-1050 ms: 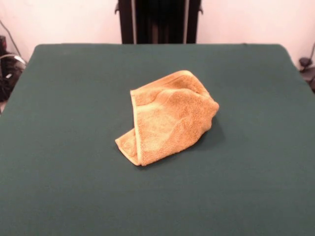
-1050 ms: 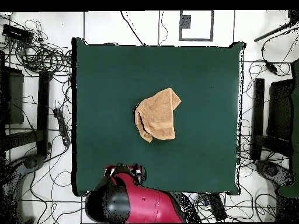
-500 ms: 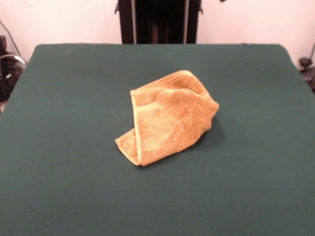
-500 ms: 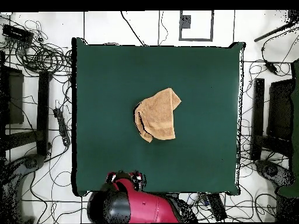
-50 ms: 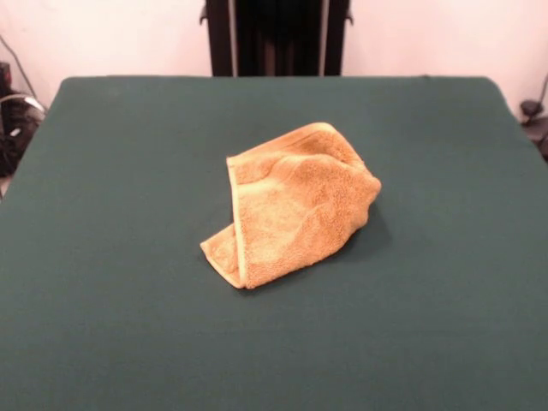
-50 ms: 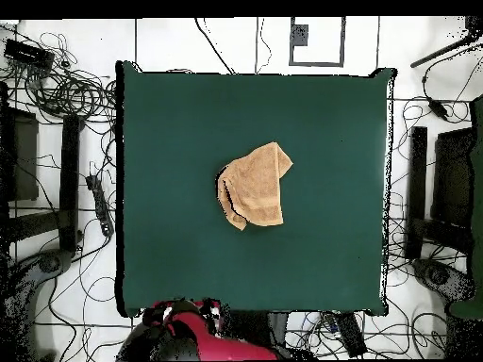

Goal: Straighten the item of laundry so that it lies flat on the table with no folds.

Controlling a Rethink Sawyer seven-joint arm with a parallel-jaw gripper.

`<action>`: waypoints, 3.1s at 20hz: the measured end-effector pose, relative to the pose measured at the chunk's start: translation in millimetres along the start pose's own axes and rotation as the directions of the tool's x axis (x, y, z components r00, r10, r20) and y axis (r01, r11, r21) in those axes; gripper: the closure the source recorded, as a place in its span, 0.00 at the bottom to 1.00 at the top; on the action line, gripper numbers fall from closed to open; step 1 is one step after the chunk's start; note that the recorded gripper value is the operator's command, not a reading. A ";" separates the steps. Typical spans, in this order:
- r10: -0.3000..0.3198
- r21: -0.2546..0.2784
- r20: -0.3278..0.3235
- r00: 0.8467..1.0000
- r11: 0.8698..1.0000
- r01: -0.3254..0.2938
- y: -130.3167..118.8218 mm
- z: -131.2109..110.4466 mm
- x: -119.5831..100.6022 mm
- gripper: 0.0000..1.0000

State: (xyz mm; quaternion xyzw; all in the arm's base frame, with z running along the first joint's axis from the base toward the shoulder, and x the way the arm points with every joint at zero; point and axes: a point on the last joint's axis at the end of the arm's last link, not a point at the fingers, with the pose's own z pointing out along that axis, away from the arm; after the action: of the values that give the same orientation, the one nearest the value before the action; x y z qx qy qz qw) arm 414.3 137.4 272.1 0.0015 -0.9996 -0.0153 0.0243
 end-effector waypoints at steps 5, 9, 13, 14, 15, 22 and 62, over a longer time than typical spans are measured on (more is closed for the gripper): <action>0.104 -0.035 0.066 0.992 0.994 -0.102 -31.1 -26.0 -16.8 0.00; 0.207 -0.077 0.103 0.973 0.977 -0.200 -67.4 -34.8 -35.8 0.00; 0.231 -0.081 0.108 0.967 0.971 -0.224 -80.1 -36.4 -39.6 0.00; 0.232 -0.081 0.109 0.967 0.971 -0.224 -80.5 -37.0 -39.6 0.00; 0.232 -0.080 0.111 0.966 0.971 -0.224 -80.9 -37.6 -39.7 0.00; 0.173 -0.043 0.144 0.974 0.985 -0.169 -74.8 -46.1 -39.9 0.00; -0.140 0.062 0.109 0.984 0.989 0.134 17.1 -107.3 -12.8 0.00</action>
State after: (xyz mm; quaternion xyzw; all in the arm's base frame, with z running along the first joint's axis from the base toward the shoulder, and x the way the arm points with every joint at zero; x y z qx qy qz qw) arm 432.3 151.3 379.1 0.0699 -0.9969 0.0105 -0.0333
